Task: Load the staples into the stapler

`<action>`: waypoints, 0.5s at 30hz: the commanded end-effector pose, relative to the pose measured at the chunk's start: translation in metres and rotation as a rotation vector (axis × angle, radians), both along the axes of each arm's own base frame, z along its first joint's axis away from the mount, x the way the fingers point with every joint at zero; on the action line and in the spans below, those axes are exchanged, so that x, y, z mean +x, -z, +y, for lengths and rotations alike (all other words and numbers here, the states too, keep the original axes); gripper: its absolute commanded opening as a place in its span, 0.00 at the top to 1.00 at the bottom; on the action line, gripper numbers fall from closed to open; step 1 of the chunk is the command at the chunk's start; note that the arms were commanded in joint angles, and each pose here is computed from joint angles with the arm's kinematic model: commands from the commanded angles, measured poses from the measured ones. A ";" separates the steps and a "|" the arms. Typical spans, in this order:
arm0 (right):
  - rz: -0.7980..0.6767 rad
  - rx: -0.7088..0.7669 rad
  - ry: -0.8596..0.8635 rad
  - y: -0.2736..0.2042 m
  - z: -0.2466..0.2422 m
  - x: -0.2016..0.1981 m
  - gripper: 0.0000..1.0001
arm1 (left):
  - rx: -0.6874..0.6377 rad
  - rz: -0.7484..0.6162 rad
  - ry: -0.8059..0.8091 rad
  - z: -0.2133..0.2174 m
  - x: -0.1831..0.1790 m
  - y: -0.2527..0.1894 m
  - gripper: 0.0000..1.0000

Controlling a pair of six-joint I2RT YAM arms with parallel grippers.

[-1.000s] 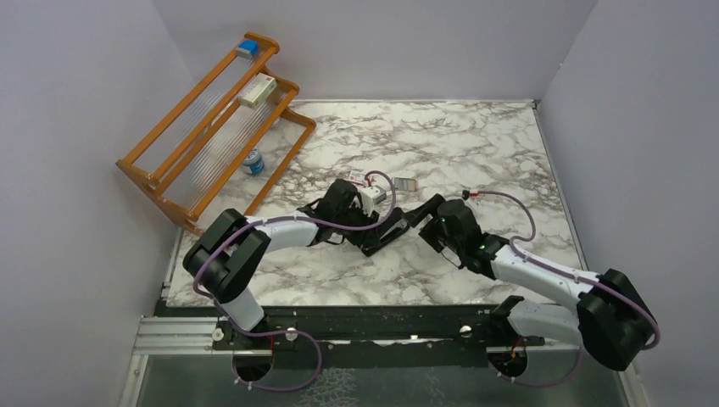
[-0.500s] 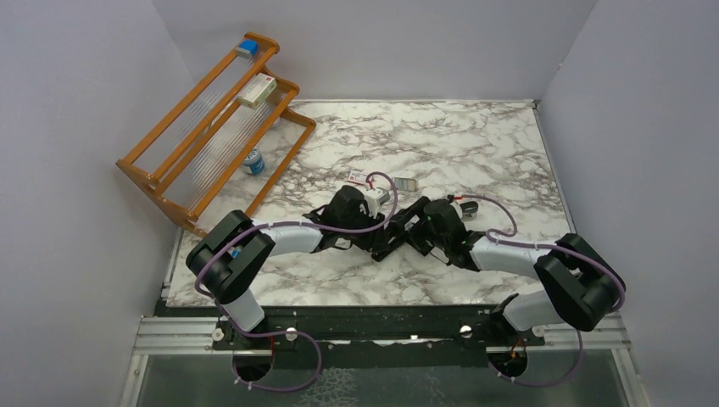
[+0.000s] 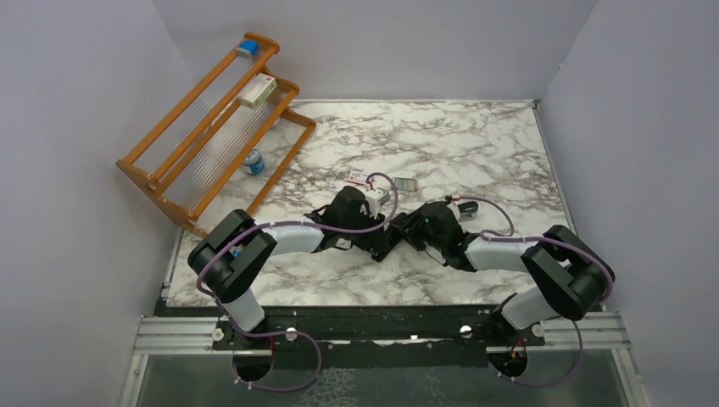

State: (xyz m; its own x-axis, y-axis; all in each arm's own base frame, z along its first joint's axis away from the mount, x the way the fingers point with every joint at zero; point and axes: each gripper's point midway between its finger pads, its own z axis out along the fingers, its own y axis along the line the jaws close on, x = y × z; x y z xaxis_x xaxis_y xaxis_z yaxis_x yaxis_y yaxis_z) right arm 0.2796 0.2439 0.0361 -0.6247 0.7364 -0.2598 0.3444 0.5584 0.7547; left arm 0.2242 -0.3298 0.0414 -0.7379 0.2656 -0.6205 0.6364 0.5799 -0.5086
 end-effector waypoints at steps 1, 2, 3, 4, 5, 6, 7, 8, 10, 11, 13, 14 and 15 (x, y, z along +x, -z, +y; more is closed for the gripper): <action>-0.125 -0.085 -0.066 -0.014 -0.005 0.005 0.45 | 0.000 -0.089 0.056 -0.010 0.008 -0.015 1.00; -0.132 -0.100 -0.078 -0.016 -0.006 0.004 0.27 | 0.017 -0.102 0.060 -0.009 0.011 -0.014 1.00; -0.141 -0.116 -0.092 -0.019 -0.007 0.003 0.20 | 0.038 -0.114 0.063 -0.008 0.014 -0.013 1.00; -0.142 -0.132 -0.100 -0.021 -0.009 0.001 0.16 | 0.060 -0.128 0.064 -0.006 0.018 -0.012 1.00; -0.142 -0.149 -0.100 -0.024 -0.013 -0.001 0.14 | 0.082 -0.141 0.067 -0.005 0.021 -0.010 1.00; -0.143 -0.166 -0.098 -0.026 -0.018 -0.004 0.12 | 0.099 -0.151 0.071 -0.005 0.024 -0.009 1.00; -0.141 -0.188 -0.095 -0.028 -0.024 -0.008 0.12 | 0.110 -0.164 0.079 -0.005 0.027 -0.009 1.00; -0.146 -0.205 -0.085 -0.032 -0.031 -0.010 0.11 | 0.123 -0.182 0.087 -0.003 0.029 -0.009 1.00; -0.152 -0.241 -0.050 -0.041 -0.047 -0.016 0.11 | 0.165 -0.186 0.094 0.000 0.035 0.002 1.00; -0.164 -0.257 -0.030 -0.048 -0.055 -0.018 0.11 | 0.183 -0.193 0.095 0.002 0.039 0.003 1.00; -0.206 -0.294 0.012 -0.063 -0.073 -0.022 0.11 | 0.220 -0.216 0.094 0.007 0.049 0.005 1.00; -0.233 -0.309 0.030 -0.072 -0.082 -0.024 0.11 | 0.236 -0.231 0.098 0.008 0.054 0.005 1.00; -0.269 -0.324 0.045 -0.082 -0.090 -0.025 0.11 | 0.254 -0.250 0.105 0.009 0.059 0.006 1.00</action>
